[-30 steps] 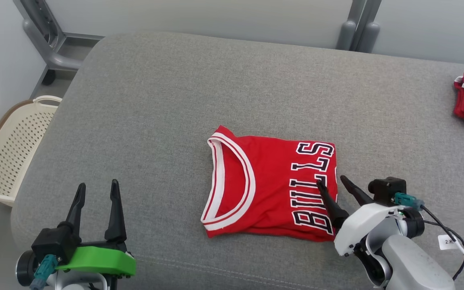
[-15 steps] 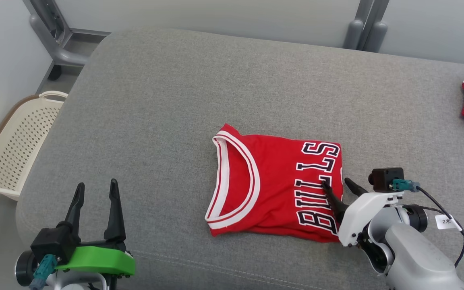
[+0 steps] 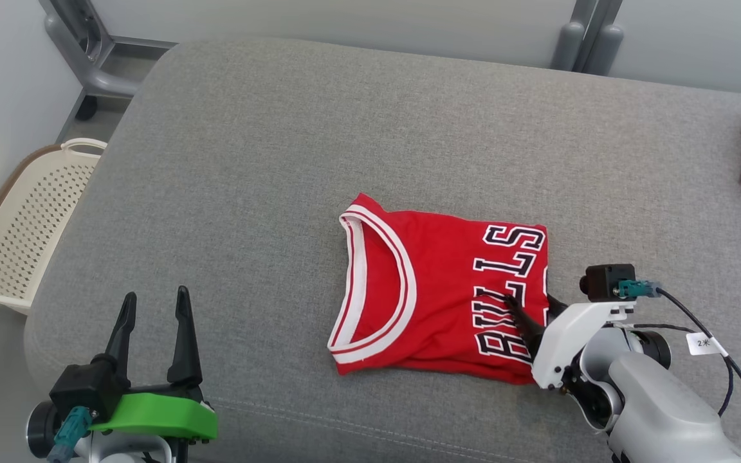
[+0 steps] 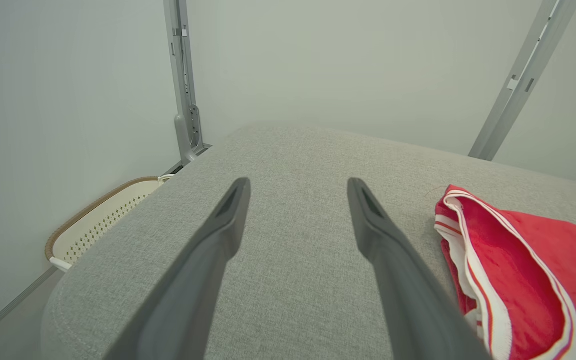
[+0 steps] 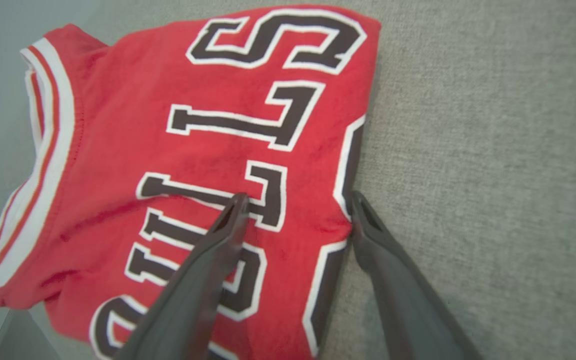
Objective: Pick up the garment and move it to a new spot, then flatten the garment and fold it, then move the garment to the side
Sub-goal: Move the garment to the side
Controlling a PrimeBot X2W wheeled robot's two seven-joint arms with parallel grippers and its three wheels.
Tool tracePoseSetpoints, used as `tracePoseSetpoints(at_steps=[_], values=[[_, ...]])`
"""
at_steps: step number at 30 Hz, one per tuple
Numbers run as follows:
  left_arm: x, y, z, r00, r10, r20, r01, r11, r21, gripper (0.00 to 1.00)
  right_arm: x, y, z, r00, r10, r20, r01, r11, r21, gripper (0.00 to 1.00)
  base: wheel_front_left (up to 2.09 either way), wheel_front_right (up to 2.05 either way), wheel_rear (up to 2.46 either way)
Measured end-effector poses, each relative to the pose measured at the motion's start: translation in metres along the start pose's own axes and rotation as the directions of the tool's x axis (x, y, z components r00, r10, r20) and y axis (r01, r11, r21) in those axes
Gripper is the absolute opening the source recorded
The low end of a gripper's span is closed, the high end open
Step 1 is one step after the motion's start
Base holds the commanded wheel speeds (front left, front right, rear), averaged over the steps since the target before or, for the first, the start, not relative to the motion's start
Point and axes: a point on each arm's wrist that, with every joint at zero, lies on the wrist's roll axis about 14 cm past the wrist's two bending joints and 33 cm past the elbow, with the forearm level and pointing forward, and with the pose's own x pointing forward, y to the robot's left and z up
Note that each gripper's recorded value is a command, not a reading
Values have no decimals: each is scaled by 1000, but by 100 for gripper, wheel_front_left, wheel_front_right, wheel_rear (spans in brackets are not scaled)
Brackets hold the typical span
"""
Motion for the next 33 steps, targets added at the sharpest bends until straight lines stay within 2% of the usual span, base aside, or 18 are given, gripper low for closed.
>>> tracePoseSetpoints(at_steps=[1,6,15,22,33], values=[[0,0,-1,1000,0,-2,0,1000,0,100,0,1,0,1000,3,-1,-3,1000,3,0,0,0,0],[0,-1,-3,1000,-2,-10,2,1000,-2,100,2,6,6,999,21,31,-21,1000,3,0,0,0,0],[4,-5,-2,1000,-15,-6,15,1000,-4,100,-1,-3,55,986,23,164,-13,998,-60,0,0,0,0],[13,-17,-7,999,-52,-16,52,999,5,100,-7,-30,116,962,-9,273,48,990,-135,0,0,0,0],[39,-30,-14,995,-97,-28,98,995,34,100,-19,-90,175,925,-105,365,183,965,-185,0,0,0,0]])
